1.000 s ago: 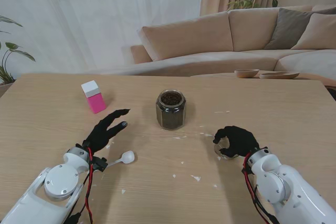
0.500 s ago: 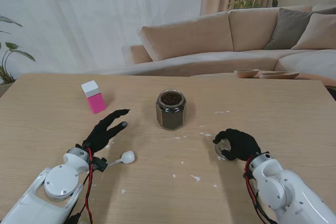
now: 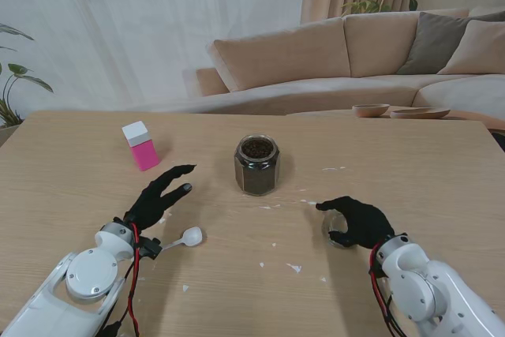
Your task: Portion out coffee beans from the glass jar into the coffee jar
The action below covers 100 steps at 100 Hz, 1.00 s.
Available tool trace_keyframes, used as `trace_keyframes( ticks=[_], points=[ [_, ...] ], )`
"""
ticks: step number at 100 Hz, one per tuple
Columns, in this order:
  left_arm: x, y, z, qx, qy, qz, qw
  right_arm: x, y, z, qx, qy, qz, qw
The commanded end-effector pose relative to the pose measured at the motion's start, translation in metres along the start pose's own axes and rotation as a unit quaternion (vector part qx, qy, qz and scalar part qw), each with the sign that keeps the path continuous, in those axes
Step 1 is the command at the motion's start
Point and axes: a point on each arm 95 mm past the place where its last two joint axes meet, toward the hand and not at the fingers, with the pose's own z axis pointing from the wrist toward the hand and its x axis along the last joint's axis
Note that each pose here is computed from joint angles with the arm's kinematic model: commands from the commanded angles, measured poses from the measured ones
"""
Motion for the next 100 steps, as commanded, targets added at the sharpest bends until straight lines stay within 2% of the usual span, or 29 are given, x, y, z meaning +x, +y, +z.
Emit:
trace_keyframes(
  ticks=[1,14,28,43,54,74,100],
  points=[
    [0.003,0.004,-0.002,-0.010,0.005,-0.002,0.9999,0.001,-0.012,-0.006,0.026,-0.004,0.000,0.9997],
    [0.003,0.004,-0.002,-0.009,0.006,-0.002,0.9999,0.003,-0.006,-0.010,0.024,-0.008,-0.002,0.9997],
    [0.003,0.004,-0.003,-0.010,0.007,-0.002,0.9999,0.009,0.006,-0.013,0.006,-0.013,0.006,0.9999],
    [0.004,0.006,-0.005,-0.014,0.004,-0.006,0.9999,0.025,0.018,-0.014,-0.039,-0.009,0.057,0.9976],
    [0.006,0.007,-0.007,-0.015,0.003,-0.011,0.9998,0.044,0.024,-0.013,-0.055,0.003,0.096,0.9938],
    [0.010,0.008,-0.012,-0.018,0.004,-0.017,0.9997,0.079,0.020,-0.005,-0.076,0.021,0.187,0.9792],
    [0.010,0.014,-0.016,-0.021,0.002,-0.026,0.9994,0.112,0.010,0.010,-0.086,0.055,0.285,0.9531]
  ],
)
